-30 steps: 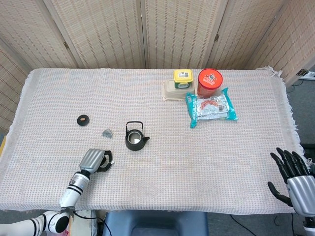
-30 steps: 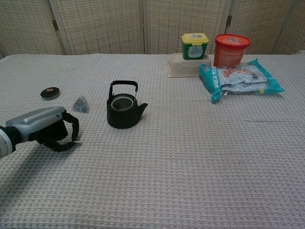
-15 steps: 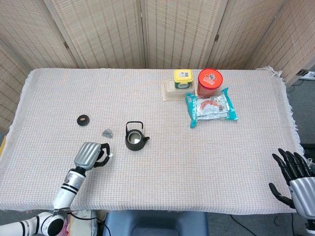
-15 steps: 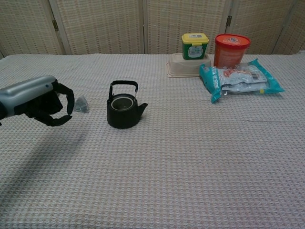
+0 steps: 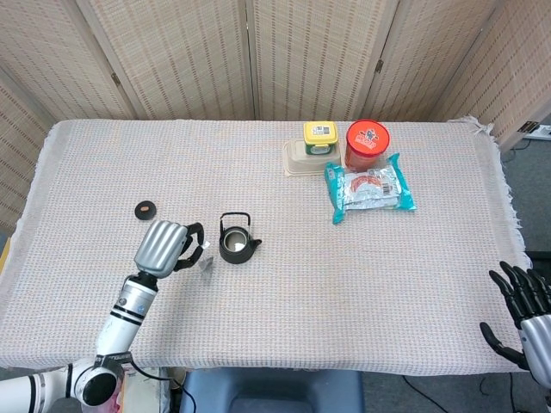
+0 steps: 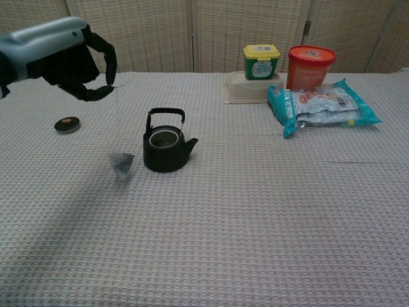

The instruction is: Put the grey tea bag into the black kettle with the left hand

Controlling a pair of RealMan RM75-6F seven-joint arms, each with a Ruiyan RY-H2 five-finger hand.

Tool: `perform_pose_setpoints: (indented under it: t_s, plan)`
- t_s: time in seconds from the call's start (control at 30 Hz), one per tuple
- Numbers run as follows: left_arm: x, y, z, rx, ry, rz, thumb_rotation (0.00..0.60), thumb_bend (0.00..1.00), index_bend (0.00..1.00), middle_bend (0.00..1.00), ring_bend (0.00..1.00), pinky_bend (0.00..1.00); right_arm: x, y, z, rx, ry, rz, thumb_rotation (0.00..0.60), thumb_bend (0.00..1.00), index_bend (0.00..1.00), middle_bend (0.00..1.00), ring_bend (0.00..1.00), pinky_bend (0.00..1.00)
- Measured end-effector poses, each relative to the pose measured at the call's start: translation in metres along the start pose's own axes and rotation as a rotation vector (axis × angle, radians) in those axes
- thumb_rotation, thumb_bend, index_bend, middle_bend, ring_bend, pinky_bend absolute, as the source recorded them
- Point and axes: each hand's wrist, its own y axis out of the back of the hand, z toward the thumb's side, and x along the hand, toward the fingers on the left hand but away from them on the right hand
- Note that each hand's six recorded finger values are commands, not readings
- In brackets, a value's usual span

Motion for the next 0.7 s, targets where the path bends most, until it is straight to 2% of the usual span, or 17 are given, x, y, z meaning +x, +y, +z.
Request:
perform_pose_setpoints:
  t_s: [0.27, 0.47, 0.7]
  plan:
    - [0.017, 0.020, 0.026, 0.046, -0.037, 0.031, 0.600, 0.53, 0.61, 1.00, 0.98, 1.00, -0.001, 0.002, -0.003, -0.010, -0.010, -0.006, 0.600, 0.27, 0.00, 0.00, 0.00, 0.00]
    - [0.028, 0.025, 0.039, 0.056, -0.047, 0.034, 0.600, 0.53, 0.61, 1.00, 0.98, 1.00, -0.004, 0.000, -0.004, -0.011, -0.009, 0.009, 0.600, 0.27, 0.00, 0.00, 0.00, 0.00]
    - [0.041, 0.022, 0.042, 0.064, -0.048, 0.037, 0.600, 0.53, 0.62, 1.00, 0.98, 1.00, -0.006, 0.005, -0.009, -0.020, -0.029, -0.009, 0.600, 0.27, 0.00, 0.00, 0.00, 0.00]
